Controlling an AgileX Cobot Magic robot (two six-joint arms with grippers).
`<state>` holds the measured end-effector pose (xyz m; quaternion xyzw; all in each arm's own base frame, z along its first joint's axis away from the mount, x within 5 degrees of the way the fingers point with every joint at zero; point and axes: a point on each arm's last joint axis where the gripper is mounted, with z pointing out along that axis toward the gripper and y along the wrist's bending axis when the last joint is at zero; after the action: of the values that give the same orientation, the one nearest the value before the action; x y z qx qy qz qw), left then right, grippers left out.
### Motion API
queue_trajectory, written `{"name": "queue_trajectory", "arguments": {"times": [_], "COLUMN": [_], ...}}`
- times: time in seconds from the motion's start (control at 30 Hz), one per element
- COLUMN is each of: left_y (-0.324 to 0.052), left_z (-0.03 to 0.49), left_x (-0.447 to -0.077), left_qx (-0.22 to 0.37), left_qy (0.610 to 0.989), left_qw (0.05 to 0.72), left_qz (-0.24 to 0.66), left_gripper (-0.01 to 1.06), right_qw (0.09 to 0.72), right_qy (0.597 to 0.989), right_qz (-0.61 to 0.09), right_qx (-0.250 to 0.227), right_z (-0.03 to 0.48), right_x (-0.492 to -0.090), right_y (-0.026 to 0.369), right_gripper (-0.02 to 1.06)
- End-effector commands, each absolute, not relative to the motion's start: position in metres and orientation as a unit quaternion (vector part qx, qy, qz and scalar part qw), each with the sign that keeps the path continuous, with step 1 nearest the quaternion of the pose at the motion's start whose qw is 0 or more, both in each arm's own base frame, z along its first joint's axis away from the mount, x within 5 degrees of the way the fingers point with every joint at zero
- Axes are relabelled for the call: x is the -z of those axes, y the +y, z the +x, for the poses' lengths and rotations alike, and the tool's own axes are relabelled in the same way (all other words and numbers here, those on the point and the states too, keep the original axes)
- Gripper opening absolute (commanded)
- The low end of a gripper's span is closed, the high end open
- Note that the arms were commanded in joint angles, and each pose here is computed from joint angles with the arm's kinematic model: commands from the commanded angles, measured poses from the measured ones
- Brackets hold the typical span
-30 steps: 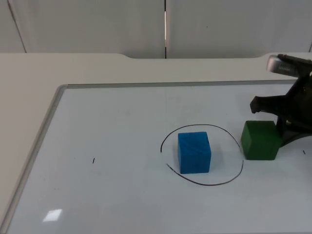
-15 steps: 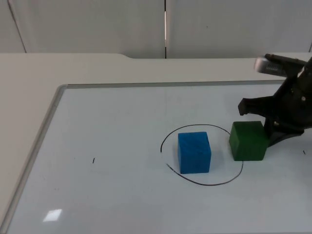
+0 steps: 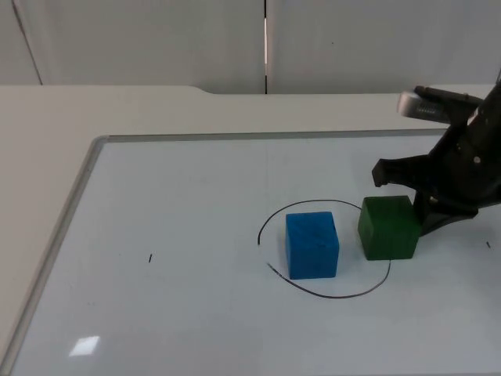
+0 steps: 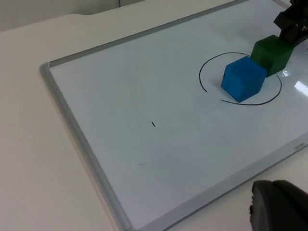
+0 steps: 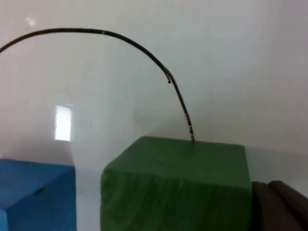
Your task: Push the two cubes into the marked area.
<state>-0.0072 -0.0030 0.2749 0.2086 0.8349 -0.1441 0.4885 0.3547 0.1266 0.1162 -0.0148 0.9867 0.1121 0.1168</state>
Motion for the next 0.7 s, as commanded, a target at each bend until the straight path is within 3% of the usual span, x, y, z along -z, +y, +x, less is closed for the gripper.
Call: {"name": "queue_trajectory", "arguments": {"times": [0.0, 0.67], "left_y": [-0.004, -0.004], "left_z": [-0.007, -0.007], "left_x": [-0.274, -0.274], "left_qx": [0.147, 0.147], "left_qy": [0.833, 0.833], "left_qw": [0.493, 0.493], "left_qz": [0.205, 0.205], "left_gripper": [0.0, 0.0], "right_qw": [0.122, 0.15], "right_qy": [0.986, 0.979], "right_qz": [-0.021, -0.031], "right_qx": [-0.115, -0.134], "right_z": [0.355, 0.351], "right_x": [-0.117, -0.12], "right_y": [0.13, 0.155], "right_gripper": [0.0, 0.0]}}
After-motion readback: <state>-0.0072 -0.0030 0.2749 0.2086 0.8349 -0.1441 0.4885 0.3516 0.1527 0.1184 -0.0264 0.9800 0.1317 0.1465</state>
